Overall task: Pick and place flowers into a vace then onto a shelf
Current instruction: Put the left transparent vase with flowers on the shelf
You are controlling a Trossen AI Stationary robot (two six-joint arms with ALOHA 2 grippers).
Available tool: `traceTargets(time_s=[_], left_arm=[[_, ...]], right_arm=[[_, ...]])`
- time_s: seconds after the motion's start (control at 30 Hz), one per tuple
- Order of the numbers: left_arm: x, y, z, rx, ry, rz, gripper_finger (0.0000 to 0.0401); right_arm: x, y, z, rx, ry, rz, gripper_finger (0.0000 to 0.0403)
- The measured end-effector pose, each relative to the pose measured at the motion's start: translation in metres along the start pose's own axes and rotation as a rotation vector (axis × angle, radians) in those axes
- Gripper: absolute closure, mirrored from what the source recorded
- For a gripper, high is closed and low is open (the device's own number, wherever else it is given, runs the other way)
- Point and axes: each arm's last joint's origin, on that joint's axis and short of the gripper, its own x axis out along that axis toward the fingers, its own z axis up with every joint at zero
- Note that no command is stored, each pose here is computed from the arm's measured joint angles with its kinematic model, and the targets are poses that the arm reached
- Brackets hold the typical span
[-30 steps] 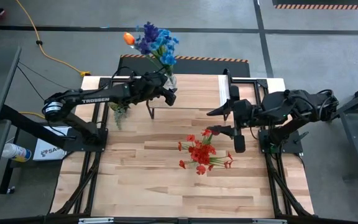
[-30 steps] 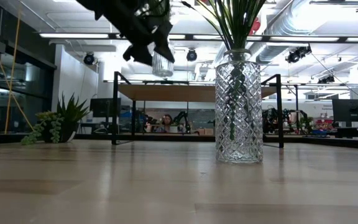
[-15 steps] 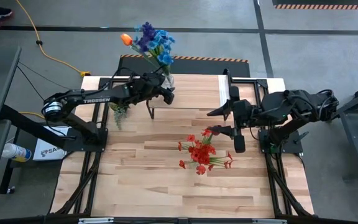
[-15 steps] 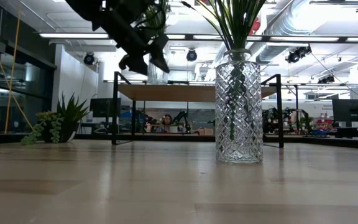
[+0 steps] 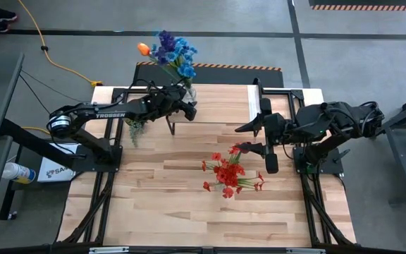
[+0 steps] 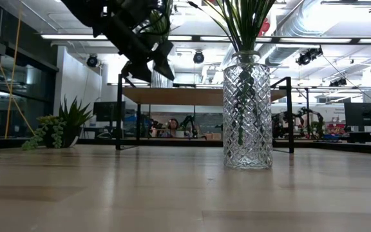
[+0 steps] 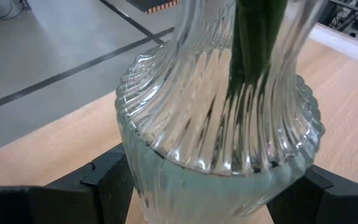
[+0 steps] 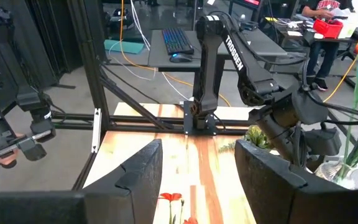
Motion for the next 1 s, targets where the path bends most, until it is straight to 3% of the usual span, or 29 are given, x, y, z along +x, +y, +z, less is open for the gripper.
traceTargets(time_s=[0.87, 1.0], left_arm=[[-0.0008, 0.0012, -0.0056, -0.005, 0.063, -0.003, 0.0084], [-0.0008, 0.0019, -0.0087, -0.019, 0.092, 0.001, 0.0040]], right_arm=[[0.0001, 0.0004, 0.0001, 0.001, 0.000, 0.013, 0.0210], [0.0001, 0.0005, 0.0001, 0.001, 0.000, 0.014, 0.0210]])
